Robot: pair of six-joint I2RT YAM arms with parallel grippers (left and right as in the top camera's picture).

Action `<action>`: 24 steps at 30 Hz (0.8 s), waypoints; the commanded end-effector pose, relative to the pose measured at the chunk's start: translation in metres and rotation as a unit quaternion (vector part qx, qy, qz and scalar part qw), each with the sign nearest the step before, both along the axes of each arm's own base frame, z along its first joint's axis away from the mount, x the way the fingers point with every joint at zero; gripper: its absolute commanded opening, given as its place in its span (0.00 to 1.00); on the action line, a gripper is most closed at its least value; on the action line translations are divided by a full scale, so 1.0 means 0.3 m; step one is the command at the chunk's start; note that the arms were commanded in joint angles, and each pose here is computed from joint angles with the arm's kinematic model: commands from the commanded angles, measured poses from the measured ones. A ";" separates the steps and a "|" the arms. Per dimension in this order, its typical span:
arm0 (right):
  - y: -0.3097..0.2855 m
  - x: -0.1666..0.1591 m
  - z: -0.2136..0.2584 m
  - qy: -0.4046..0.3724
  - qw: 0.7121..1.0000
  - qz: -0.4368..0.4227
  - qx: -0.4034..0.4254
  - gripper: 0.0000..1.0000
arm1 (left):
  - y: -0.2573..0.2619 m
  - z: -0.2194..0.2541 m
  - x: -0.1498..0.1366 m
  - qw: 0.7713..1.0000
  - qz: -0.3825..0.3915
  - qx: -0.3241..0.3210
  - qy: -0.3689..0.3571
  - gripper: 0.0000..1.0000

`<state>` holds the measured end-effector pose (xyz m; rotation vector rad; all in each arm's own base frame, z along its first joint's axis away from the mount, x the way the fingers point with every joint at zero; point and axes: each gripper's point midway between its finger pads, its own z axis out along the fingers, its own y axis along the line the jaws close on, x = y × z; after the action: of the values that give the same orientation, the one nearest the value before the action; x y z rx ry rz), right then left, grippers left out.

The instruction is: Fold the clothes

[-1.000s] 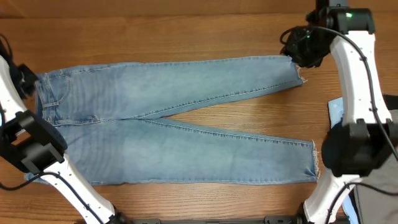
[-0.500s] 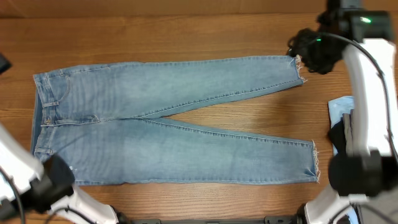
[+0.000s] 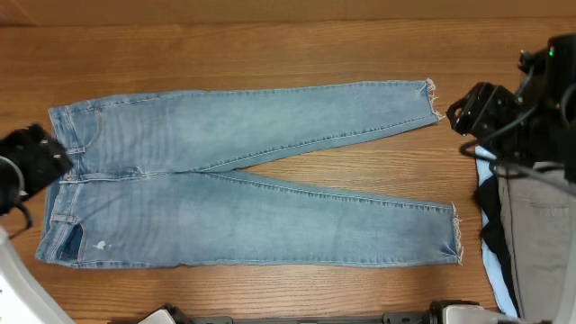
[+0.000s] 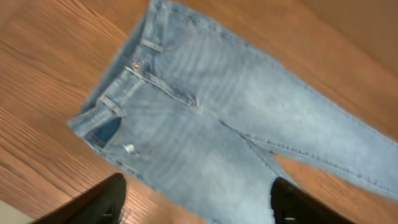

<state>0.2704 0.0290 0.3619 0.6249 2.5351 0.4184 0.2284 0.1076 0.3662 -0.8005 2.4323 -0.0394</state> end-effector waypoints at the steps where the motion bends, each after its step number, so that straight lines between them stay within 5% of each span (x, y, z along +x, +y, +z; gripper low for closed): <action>1: -0.029 -0.065 0.010 -0.010 0.999 -0.041 -0.009 0.75 | -0.038 -0.077 -0.044 0.999 0.005 0.001 0.042 0.86; 13: -0.023 -0.087 -0.580 0.241 0.968 -0.068 0.018 0.87 | 0.092 -0.677 -0.129 0.953 0.127 -0.105 0.253 0.96; 24: -0.238 -0.180 -0.767 0.297 0.929 -0.204 0.082 0.95 | 0.173 -1.013 -0.304 0.885 0.274 -0.264 0.269 0.93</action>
<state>0.2221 -0.0303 0.1337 1.4301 2.8729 0.2904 0.1460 0.1603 0.0759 -1.8279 2.6969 -0.2203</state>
